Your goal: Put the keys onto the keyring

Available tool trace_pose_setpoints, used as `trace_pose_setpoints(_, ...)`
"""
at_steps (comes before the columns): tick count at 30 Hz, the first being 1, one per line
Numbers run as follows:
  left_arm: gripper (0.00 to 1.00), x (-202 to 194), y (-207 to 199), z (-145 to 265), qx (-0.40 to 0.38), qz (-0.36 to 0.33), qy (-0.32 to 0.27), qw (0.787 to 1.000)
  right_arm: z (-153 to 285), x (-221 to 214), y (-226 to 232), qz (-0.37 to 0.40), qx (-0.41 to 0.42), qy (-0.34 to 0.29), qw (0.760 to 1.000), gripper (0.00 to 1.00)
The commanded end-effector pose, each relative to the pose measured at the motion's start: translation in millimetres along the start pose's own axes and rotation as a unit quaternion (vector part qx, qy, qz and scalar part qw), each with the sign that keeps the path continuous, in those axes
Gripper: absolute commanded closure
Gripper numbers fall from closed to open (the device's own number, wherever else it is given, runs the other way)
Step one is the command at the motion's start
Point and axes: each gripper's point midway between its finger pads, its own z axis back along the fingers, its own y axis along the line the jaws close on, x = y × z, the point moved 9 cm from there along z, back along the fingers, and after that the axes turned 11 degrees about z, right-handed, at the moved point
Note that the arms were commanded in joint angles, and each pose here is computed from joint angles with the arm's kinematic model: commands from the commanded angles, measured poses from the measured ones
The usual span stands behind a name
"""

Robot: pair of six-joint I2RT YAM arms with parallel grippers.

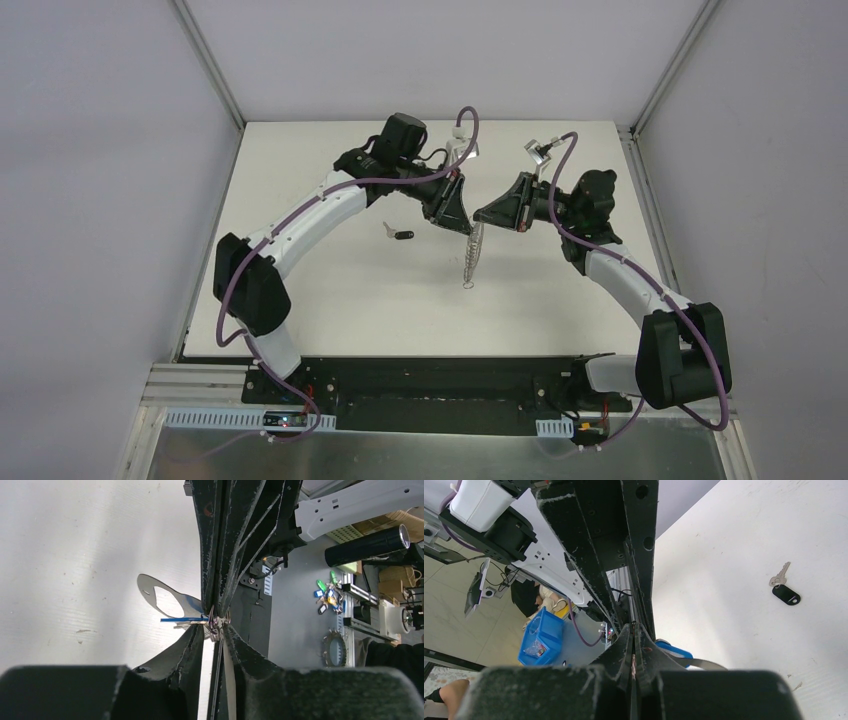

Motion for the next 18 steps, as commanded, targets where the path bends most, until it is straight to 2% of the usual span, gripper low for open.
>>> trace_pose_setpoints(1, 0.82, 10.8, -4.2, 0.5, -0.034, -0.01, -0.015, 0.999, 2.9, 10.1, 13.0, 0.046, 0.02, -0.01, 0.999, 1.0)
trace_pose_setpoints(8, 0.99, 6.2, -4.1, -0.2, -0.039, -0.005, -0.013, 0.999, 2.4, 9.8, 11.8, 0.046, 0.018, -0.011, 0.999, 1.0)
trace_pose_setpoints(17, 1.0, 7.9, -8.9, -7.2, -0.047, -0.003, -0.017, 0.999, 1.4, 7.1, 9.0, 0.044, 0.006, -0.018, 0.999, 1.0)
trace_pose_setpoints(18, 0.97, 9.0, -9.0, -8.0, -0.048, -0.001, -0.02, 0.999, 1.5, 6.3, 8.5, 0.044, 0.004, -0.019, 0.999, 1.0)
